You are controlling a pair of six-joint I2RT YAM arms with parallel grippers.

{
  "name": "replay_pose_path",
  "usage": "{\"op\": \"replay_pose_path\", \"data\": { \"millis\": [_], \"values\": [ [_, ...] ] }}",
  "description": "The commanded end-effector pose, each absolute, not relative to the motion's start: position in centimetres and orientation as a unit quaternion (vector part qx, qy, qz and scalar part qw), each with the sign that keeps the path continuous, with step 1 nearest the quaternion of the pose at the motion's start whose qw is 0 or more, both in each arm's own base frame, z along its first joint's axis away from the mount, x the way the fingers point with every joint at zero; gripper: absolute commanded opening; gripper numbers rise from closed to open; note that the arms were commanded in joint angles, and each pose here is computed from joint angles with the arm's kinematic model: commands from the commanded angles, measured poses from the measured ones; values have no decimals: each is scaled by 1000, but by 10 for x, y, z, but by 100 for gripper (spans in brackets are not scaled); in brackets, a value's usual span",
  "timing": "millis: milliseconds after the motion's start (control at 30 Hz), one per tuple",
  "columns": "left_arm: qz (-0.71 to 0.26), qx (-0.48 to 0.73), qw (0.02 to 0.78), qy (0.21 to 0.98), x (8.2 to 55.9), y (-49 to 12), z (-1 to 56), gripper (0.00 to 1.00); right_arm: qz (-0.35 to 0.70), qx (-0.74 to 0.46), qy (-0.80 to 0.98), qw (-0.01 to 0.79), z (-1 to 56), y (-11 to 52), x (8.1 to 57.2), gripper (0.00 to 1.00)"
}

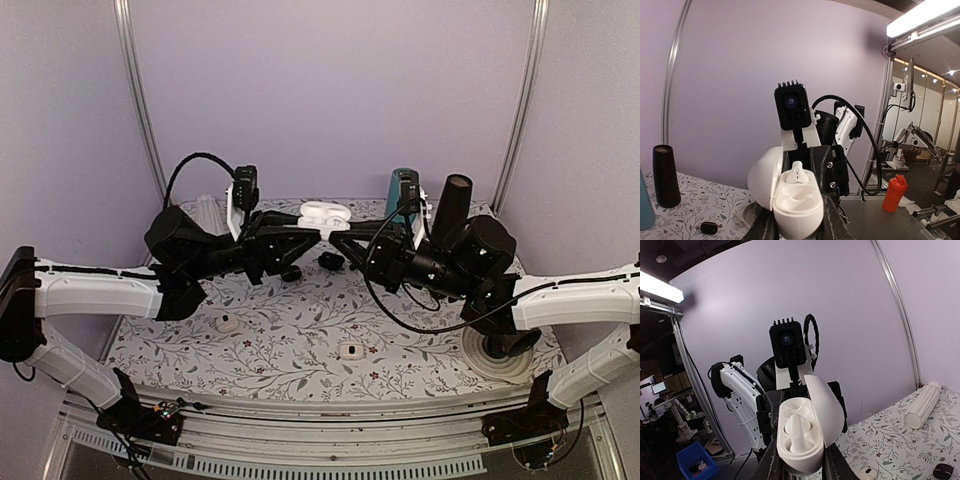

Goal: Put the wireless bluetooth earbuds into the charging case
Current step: Pass from the left arm to the right

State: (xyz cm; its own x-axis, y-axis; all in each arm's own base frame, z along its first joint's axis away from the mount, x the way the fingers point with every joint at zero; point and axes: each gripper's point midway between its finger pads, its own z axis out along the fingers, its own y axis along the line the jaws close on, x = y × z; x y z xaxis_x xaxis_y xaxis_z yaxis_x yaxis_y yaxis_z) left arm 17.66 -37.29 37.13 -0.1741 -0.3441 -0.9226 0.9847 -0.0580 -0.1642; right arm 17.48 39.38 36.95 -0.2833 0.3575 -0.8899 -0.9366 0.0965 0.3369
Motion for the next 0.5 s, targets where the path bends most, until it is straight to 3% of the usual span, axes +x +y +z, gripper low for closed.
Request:
{"op": "replay_pose_path", "data": {
  "millis": [0, 400, 467],
  "values": [
    [-625, 373, 533, 431, 172, -376, 378, 10, 614, -268, 500, 549, 391, 386, 173, 8],
    [-594, 366, 543, 467, 179, -368, 369, 68, 585, -255, 501, 585, 399, 370, 177, 3],
    [-583, 363, 546, 479, 183, -366, 365, 74, 575, -252, 507, 590, 399, 367, 180, 3]
  ]
}}
